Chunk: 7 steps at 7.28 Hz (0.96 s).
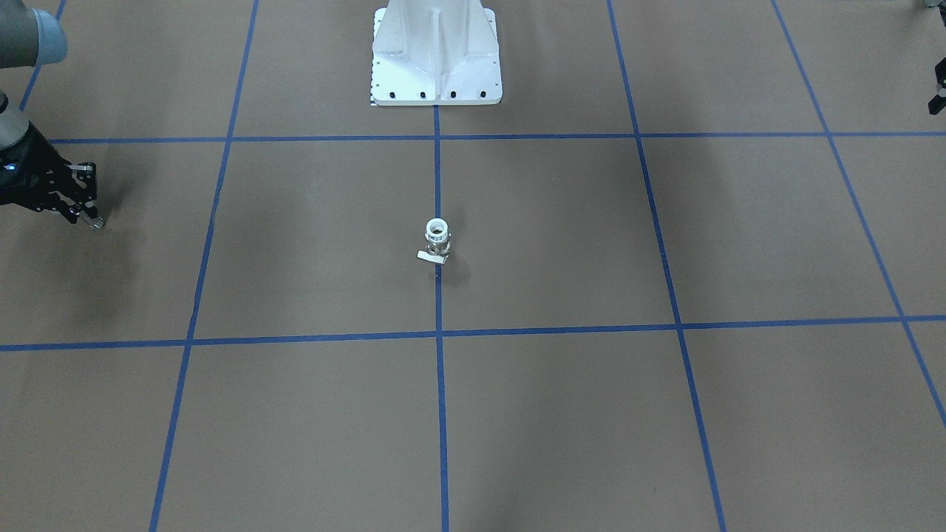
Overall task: Assemble PPR valve and pipe with both arms
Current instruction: 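Lower the right gripper onto the small chrome fitting and grasp it, then carry the fitting with the right gripper above the standing valve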
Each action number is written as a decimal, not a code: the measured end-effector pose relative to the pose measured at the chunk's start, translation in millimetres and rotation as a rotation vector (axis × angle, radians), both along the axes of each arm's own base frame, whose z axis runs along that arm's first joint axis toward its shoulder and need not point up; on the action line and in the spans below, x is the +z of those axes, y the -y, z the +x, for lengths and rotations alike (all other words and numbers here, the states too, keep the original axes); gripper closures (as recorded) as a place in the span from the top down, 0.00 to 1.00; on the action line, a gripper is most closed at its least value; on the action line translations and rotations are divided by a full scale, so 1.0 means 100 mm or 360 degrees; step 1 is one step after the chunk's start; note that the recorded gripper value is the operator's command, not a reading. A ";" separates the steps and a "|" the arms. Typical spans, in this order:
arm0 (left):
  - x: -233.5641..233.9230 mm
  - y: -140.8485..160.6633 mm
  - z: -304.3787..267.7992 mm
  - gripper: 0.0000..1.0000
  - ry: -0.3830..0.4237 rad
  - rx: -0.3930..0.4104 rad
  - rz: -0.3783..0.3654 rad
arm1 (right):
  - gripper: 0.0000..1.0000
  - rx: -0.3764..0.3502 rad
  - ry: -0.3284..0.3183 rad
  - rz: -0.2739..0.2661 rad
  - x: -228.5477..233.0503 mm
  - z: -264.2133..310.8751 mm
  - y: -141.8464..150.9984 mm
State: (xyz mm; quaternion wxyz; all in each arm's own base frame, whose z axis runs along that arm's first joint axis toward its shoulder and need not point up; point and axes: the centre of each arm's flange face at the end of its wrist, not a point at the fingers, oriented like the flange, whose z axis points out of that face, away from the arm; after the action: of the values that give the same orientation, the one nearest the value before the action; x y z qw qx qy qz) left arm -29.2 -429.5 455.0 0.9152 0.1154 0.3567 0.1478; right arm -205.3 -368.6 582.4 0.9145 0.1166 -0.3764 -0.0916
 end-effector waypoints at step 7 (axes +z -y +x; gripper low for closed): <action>1.02 0.04 -0.61 1.00 0.0025 -0.0078 -0.0123 | 0.00 0.0095 0.0241 -0.0093 -1.60 -0.07 0.69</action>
State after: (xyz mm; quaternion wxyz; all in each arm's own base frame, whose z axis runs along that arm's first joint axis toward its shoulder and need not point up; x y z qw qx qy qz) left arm -90.0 -433.4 556.6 0.9250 0.0877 0.3521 0.1124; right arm -212.7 -437.9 422.2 0.8887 0.1077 -0.4434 -0.0442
